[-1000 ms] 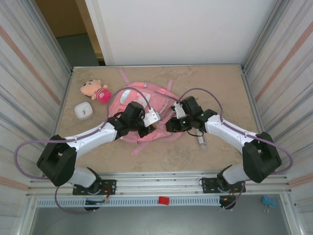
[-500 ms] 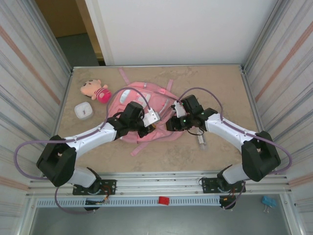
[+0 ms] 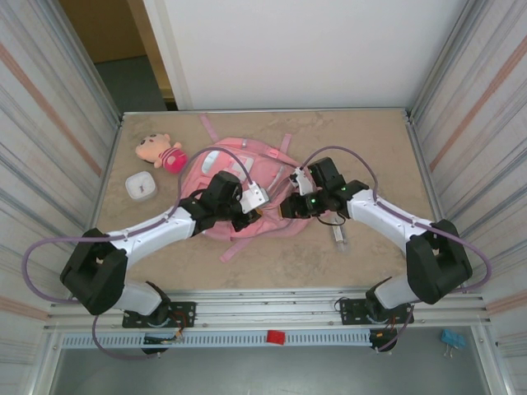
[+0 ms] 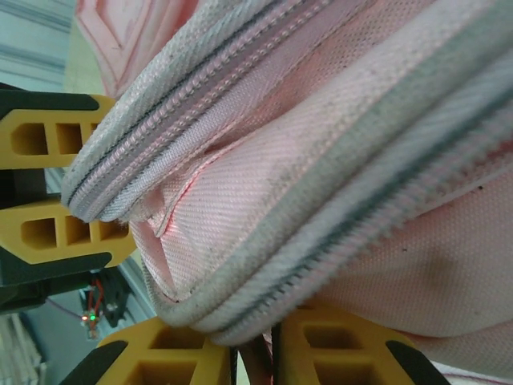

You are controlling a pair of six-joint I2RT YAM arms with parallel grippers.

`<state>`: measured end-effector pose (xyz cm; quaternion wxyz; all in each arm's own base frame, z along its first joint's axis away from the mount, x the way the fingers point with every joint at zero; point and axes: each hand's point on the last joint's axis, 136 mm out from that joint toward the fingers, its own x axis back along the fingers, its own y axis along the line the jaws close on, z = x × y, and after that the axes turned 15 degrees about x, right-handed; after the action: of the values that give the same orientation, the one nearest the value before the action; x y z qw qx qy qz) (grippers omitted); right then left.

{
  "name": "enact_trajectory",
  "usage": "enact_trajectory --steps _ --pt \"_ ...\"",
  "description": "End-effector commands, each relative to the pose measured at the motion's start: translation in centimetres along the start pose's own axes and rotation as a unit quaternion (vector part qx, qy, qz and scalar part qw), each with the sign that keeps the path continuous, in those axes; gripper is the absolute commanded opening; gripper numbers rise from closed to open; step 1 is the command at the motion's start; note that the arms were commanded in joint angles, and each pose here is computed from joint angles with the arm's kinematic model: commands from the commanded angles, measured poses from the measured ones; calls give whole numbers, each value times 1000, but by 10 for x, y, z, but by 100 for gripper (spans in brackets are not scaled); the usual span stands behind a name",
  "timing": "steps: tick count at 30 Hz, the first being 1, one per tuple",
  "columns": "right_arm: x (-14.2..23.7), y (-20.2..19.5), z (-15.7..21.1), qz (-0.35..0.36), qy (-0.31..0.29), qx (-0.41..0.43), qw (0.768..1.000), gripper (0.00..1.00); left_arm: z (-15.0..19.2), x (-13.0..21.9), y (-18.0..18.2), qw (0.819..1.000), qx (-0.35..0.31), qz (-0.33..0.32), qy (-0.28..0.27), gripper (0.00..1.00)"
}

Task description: Pack the student bag

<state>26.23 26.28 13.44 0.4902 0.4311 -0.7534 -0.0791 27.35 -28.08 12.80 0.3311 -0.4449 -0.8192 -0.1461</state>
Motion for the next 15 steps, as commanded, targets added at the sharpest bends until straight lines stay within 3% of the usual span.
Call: enact_trajectory --steps 1,5,15 --pt "10 3 -17 -17 -34 13 999 17 13 11 -2 1000 22 4 17 13" --pt "4 8 -17 -35 -33 18 999 5 12 11 -3 1000 23 6 14 13" --pt "19 -23 -12 46 -32 -3 998 0 24 12 12 998 35 -37 33 16"
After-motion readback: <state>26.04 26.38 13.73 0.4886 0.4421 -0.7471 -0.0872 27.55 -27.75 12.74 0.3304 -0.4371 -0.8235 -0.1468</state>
